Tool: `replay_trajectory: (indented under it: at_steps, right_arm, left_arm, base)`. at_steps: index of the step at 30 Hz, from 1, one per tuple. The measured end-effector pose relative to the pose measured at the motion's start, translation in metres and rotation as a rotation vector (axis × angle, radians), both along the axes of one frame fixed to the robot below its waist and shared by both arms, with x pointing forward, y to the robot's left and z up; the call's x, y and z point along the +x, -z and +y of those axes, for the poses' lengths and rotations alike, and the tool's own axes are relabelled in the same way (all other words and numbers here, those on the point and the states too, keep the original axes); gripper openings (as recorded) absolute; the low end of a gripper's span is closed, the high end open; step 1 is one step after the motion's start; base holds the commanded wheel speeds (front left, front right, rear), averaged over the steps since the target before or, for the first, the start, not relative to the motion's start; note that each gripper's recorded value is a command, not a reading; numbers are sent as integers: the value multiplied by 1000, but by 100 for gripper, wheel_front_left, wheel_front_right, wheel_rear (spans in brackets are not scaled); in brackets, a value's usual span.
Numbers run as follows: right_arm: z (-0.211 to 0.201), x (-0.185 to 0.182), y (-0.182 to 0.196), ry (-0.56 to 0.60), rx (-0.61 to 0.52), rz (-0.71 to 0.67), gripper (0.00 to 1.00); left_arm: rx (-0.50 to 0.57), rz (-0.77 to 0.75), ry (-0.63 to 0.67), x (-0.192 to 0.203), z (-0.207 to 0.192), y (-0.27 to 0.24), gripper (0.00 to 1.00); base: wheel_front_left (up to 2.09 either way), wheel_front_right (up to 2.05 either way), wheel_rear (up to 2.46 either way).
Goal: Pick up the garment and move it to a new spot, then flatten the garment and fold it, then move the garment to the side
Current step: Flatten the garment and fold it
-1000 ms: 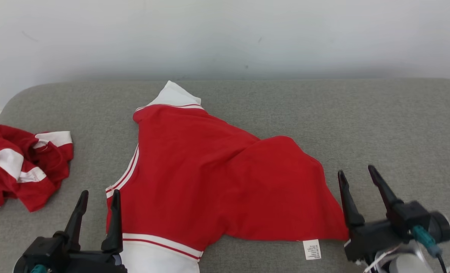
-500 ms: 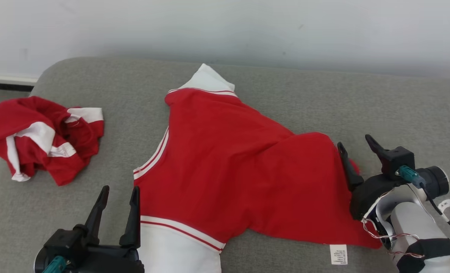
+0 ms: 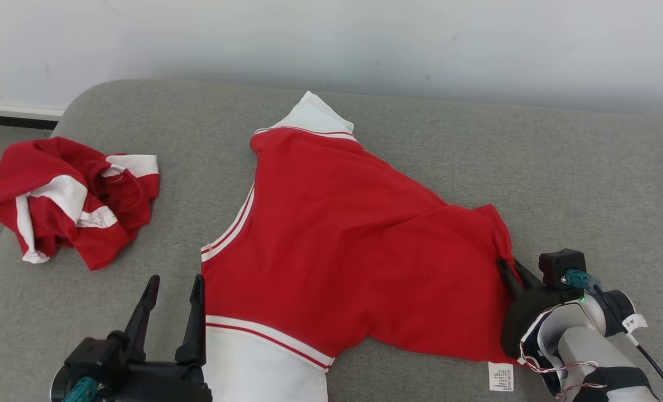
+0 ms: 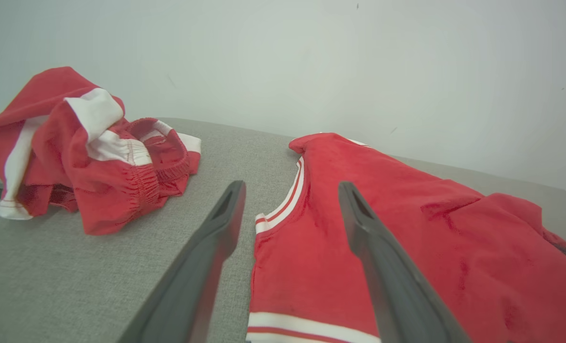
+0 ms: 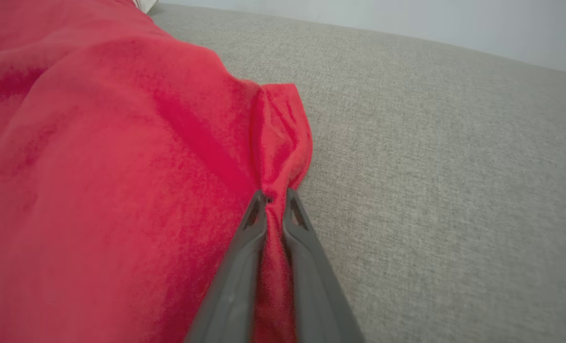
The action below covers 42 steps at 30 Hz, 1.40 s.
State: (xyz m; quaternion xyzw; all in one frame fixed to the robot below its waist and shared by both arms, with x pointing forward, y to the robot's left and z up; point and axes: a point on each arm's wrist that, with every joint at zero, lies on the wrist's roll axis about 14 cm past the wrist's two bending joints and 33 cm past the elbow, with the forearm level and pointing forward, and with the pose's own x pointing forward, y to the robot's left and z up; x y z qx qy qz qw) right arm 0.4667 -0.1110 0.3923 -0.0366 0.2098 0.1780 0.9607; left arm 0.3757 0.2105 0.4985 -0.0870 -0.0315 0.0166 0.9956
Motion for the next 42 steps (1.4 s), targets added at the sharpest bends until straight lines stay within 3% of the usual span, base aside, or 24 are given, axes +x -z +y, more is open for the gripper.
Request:
replay_trajectory:
  at_steps: [5, 10, 18, 22, 28, 29, 30, 36, 42]
  right_arm:
    - [-15, 8, -20, 41, 31, -72, 0]
    - [-56, 17, -45, 132, 44, -162, 0]
    - [-110, 11, -53, 236, 12, -198, 0]
    - [-99, 21, -67, 201, 13, -246, 0]
    - [-31, 45, -93, 61, 48, -305, 0]
    - [-22, 47, -93, 39, 43, -299, 31]
    - [-14, 49, -94, 25, 46, -301, 100]
    - [13, 52, -83, -30, 25, -255, 100]
    - [1, 53, -87, -8, 12, -273, 100]
  left_arm:
    - [-5, -11, 28, 4, -9, -3, 100]
    - [-9, -25, 36, 6, -13, -7, 100]
    - [-19, -4, 30, 1, -13, 1, 100]
    - [-21, -1, 30, 1, -13, 2, 100]
    - [-22, -9, 23, -1, -12, -2, 100]
    - [-22, -8, 21, -2, -11, -1, 100]
    - [-23, -6, 18, -3, -10, -1, 100]
    - [-26, 7, 5, -8, -6, 3, 100]
    - [-30, 5, 2, -6, -5, 3, 100]
  base:
    - [0, 0, 0]
    - [0, 0, 0]
    - [0, 0, 0]
    - [0, 0, 0]
    - [0, 0, 0]
    - [0, 0, 0]
    - [0, 0, 0]
    - [0, 0, 0]
    - [0, 0, 0]
